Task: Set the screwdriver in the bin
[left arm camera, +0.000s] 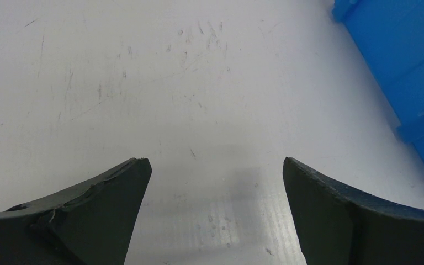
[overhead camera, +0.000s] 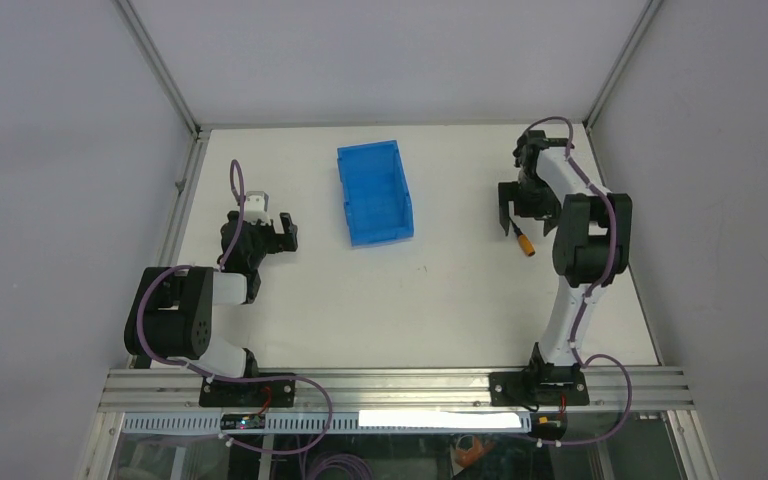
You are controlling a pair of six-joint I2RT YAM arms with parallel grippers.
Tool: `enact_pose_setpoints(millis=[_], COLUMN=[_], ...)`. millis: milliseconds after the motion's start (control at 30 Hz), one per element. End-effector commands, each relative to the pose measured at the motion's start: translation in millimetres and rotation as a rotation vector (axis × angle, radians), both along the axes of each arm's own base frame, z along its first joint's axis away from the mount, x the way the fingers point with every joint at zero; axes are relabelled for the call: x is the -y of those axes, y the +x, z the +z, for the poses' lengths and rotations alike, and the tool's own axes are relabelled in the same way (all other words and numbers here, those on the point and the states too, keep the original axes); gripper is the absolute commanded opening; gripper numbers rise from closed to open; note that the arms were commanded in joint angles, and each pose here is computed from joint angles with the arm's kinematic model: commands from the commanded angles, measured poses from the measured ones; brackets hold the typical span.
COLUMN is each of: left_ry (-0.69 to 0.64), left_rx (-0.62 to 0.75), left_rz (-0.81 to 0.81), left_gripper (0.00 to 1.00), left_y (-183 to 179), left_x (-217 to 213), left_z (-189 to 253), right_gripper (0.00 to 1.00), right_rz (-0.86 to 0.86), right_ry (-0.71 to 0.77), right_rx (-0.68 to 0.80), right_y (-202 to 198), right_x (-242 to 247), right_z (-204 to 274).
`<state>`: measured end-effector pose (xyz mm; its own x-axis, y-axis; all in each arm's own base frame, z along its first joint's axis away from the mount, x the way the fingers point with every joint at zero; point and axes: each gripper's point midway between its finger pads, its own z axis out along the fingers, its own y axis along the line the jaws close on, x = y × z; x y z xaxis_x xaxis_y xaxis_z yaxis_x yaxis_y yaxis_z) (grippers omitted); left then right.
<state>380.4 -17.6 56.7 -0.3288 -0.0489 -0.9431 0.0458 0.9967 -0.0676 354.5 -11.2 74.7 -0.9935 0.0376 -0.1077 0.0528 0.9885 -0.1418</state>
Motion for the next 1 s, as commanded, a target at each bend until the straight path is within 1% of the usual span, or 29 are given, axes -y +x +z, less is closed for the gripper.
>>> enact_pose_setpoints(millis=[0,100,167,200,233,267,333,367,400,433,600,767,967], left_ry=[-0.008,-0.009,-0.009,-0.009,-0.008,-0.008,-0.009,-0.008,-0.009,-0.008,-0.009,-0.009,-0.009], left_rx=[0.086,0.086,0.086,0.086,0.086,0.086,0.086,0.087,0.086,0.087,0.086,0.086,0.086], left_rz=[-0.01,-0.01,-0.01,-0.01,-0.01,-0.01,-0.01,-0.01,-0.01,-0.01,-0.01,-0.01,-0.01], left_gripper=[0.99,0.99,0.99,0.99,0.99,0.99,0.99,0.99,0.99,0.99,0.99,0.99,0.99], left_y=[12.2,12.2,12.2,12.2,12.2,12.3,12.2,12.3,12.2,12.3,12.2,12.2,12.3], left_x=[1.0,1.2,1.2,1.2,1.0,1.1,1.2,1.1,1.2,1.1,1.2,1.2,1.2], left_z=[22.7,22.8,22.7,22.9,22.8,22.9,22.7,23.1,22.7,23.1,22.7,22.7,22.9], right_gripper=[0.9,0.86,0.81,0.77,0.7,0.58,0.3,0.18,0.04,0.0,0.0,0.0,0.0], right_rz=[0.046,0.049,0.049,0.054,0.056,0.056,0.056,0.056,0.054,0.052,0.023,-0.061,-0.121], right_ry=[0.026,0.031,0.031,0.031,0.031,0.029,0.03,0.03,0.03,0.026,0.053,0.162,0.271], right_rx=[-0.027,-0.07,-0.087,-0.093,-0.093,-0.097,-0.1,-0.093,-0.088,-0.075,-0.01,-0.042,0.084], right_y=[12.0,13.6,14.3,14.7,15.3,15.4,15.5,17.2,17.7,19.0,19.2,7.4,20.6], right_x=[2.9,2.2,2.4,2.3,2.4,2.9,2.6,1.8,1.4,1.4,-7.5,-29.0,-59.9], right_z=[-15.3,-39.9,-50.8,-55.4,-57.6,-59.9,-59.0,-55.0,-50.0,-42.3,17.1,74.5,121.9])
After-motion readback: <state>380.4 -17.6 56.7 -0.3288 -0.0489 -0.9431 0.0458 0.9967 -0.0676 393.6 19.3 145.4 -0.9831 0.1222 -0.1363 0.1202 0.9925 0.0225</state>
